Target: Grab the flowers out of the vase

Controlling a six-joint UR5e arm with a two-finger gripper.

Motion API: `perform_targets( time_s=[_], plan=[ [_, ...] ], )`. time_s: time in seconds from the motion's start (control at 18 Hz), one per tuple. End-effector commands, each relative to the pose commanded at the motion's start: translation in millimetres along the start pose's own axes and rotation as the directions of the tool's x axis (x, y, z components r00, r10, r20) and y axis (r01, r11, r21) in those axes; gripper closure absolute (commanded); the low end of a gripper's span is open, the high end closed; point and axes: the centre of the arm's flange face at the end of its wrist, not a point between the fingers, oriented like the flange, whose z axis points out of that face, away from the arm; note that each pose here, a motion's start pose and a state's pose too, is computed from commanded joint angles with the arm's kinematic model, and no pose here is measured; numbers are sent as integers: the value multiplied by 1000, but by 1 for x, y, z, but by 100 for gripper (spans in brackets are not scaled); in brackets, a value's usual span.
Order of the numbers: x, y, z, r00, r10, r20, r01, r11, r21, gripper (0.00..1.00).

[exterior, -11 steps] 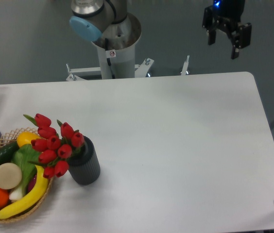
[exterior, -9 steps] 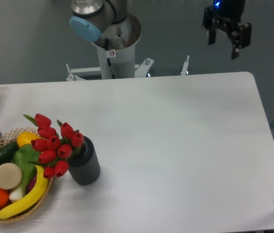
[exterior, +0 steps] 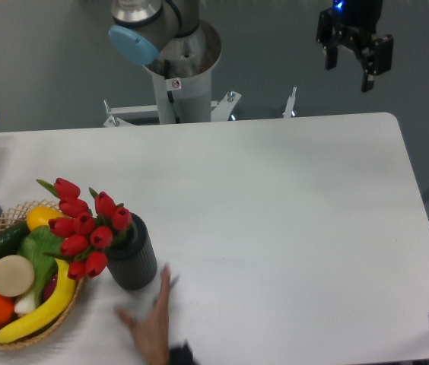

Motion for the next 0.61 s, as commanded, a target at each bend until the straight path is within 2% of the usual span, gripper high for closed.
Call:
perform_targets(
  time_s=[0.39,0.61],
  plan=[
    [1,-2,4,1000,-8,-7,8,1000,6,0],
    [1,-7,8,998,-66,7,66,997,39,0]
  ],
)
